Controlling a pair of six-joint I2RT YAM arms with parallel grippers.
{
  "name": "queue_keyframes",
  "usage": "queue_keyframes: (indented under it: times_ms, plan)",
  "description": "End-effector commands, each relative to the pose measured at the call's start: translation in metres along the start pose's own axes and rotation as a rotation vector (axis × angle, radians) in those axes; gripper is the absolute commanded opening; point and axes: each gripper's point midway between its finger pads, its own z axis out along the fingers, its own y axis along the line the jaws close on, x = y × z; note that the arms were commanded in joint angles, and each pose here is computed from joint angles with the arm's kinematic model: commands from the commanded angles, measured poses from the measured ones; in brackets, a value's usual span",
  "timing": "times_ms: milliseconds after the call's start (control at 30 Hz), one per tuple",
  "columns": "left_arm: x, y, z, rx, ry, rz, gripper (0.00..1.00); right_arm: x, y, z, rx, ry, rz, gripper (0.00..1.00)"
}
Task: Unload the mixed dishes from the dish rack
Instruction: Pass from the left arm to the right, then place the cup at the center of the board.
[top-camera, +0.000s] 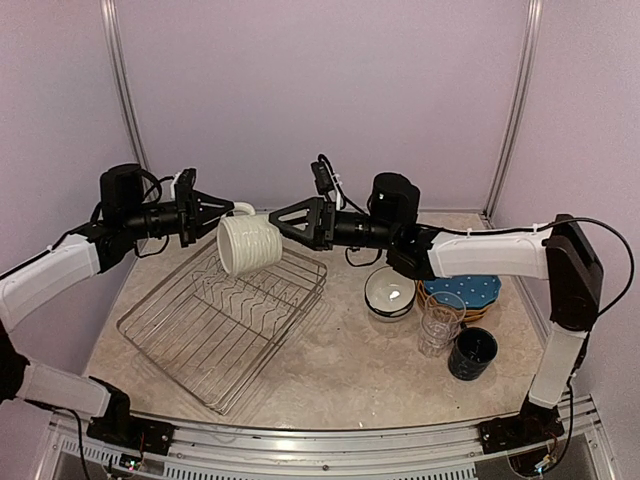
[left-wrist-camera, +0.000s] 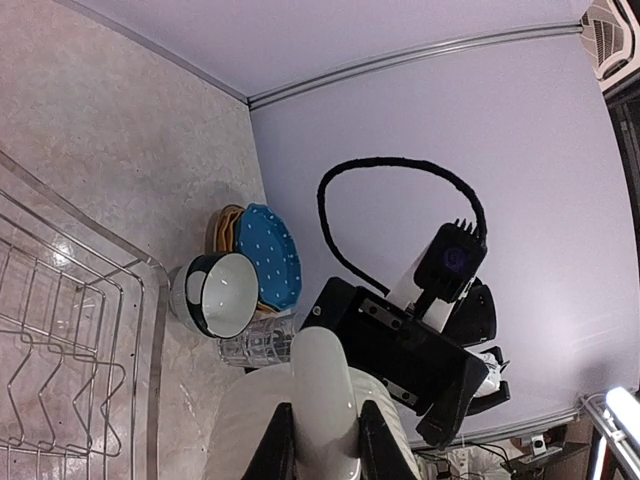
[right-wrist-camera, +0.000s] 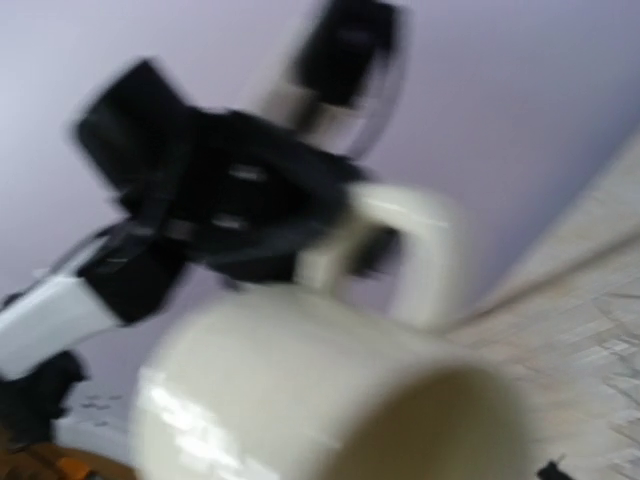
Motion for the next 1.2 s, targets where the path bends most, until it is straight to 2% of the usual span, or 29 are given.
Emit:
queue_keyframes:
  times_ms: [0, 167, 333, 400, 500, 533, 567, 667, 700, 767, 800, 1000, 1167]
  plan:
    - [-0.003, -0.038, 0.009, 0.125, 0.022, 0.078, 0.00, -0.003, 0.047, 0.011, -0.189, -0.017, -0.011, 0.90]
    - [0.000, -0.042, 0.021, 0.144, 0.048, 0.081, 0.00, 0.008, 0.053, 0.020, -0.234, 0.010, 0.023, 0.80]
    - [0.003, -0.043, 0.030, 0.151, 0.072, 0.093, 0.00, 0.011, 0.063, 0.018, -0.323, 0.003, 0.081, 0.53]
    - [0.003, -0.039, 0.032, 0.141, 0.077, 0.085, 0.00, 0.012, 0.060, 0.018, -0.311, 0.002, 0.089, 0.38]
    - [0.005, -0.030, 0.034, 0.117, 0.097, 0.065, 0.00, 0.012, 0.049, 0.018, -0.255, 0.015, 0.076, 0.02]
    - [0.006, -0.025, 0.034, 0.108, 0.107, 0.057, 0.02, 0.011, 0.046, 0.017, -0.232, 0.013, 0.069, 0.00]
    - [0.006, -0.020, 0.034, 0.097, 0.116, 0.048, 0.08, 0.010, 0.042, 0.014, -0.206, 0.010, 0.054, 0.00]
    - [0.004, 0.000, 0.027, 0.053, 0.110, 0.021, 0.64, 0.006, 0.035, 0.006, -0.082, 0.020, -0.056, 0.00]
    - [0.004, 0.006, 0.024, 0.035, 0.104, 0.020, 0.78, 0.008, 0.030, 0.002, -0.020, 0.034, -0.090, 0.00]
    - [0.003, 0.014, 0.015, -0.004, 0.080, 0.033, 0.94, 0.012, 0.018, -0.008, 0.103, 0.071, -0.164, 0.00]
    - [0.003, 0.012, 0.009, -0.018, 0.062, 0.064, 0.98, 0.016, 0.011, -0.015, 0.171, 0.098, -0.191, 0.00]
    - [-0.002, 0.021, -0.027, -0.261, -0.045, 0.211, 0.99, 0.077, -0.040, -0.069, 0.596, 0.391, -0.353, 0.00]
    - [-0.005, 0.022, -0.042, -0.347, -0.085, 0.268, 0.99, 0.138, -0.062, -0.109, 0.825, 0.672, -0.459, 0.00]
